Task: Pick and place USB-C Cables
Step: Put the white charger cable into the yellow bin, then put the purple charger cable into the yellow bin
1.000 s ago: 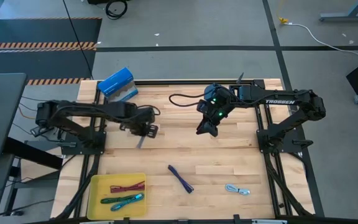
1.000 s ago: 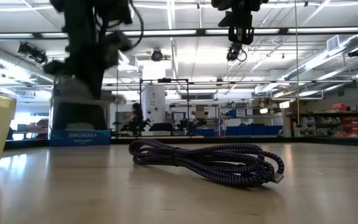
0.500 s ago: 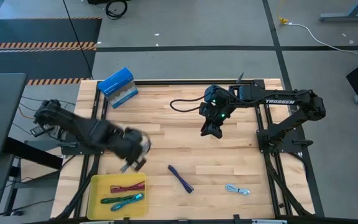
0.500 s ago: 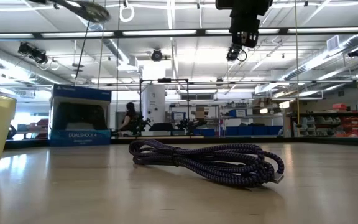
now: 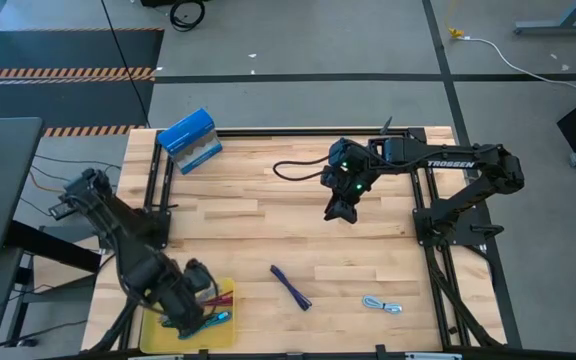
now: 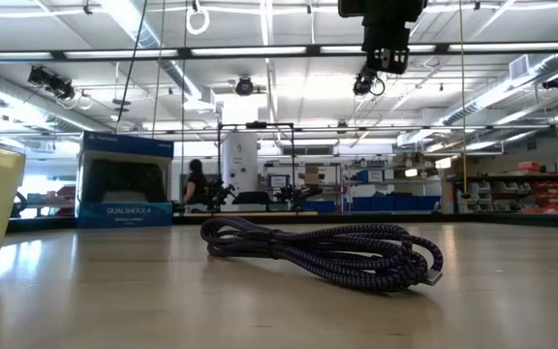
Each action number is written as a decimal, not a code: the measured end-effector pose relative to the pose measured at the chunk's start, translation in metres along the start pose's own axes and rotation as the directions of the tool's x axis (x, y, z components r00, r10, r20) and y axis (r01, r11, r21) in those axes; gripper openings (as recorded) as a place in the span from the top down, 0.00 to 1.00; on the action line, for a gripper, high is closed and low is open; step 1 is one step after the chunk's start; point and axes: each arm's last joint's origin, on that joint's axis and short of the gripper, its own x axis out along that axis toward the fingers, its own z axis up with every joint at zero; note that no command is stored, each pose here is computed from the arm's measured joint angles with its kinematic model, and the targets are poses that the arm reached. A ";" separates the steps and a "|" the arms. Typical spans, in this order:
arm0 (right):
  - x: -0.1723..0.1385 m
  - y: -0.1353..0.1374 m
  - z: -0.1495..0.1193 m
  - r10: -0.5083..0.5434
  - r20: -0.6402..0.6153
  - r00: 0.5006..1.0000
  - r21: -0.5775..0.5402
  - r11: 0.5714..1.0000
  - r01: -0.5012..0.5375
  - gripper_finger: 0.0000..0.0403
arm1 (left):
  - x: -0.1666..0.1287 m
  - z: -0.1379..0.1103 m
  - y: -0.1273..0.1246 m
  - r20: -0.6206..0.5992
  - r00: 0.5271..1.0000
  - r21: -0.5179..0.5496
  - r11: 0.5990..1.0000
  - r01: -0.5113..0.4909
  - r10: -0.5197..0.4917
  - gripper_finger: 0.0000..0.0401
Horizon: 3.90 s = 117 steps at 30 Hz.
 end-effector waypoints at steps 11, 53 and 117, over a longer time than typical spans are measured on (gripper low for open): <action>0.004 0.006 0.001 -0.105 0.056 0.993 0.116 0.988 0.098 0.67 | 0.030 -0.041 -0.008 -0.017 0.986 0.302 0.941 -0.153 0.166 0.92; 0.009 0.013 -0.001 -0.178 0.090 0.980 0.262 0.953 0.150 0.67 | 0.088 -0.057 0.010 0.098 0.982 0.464 0.866 -0.187 0.160 0.83; -0.004 -0.006 -0.047 -0.417 -0.359 0.835 0.102 0.872 0.479 0.67 | -0.047 0.166 0.010 0.629 0.775 -0.307 0.935 0.178 0.058 0.55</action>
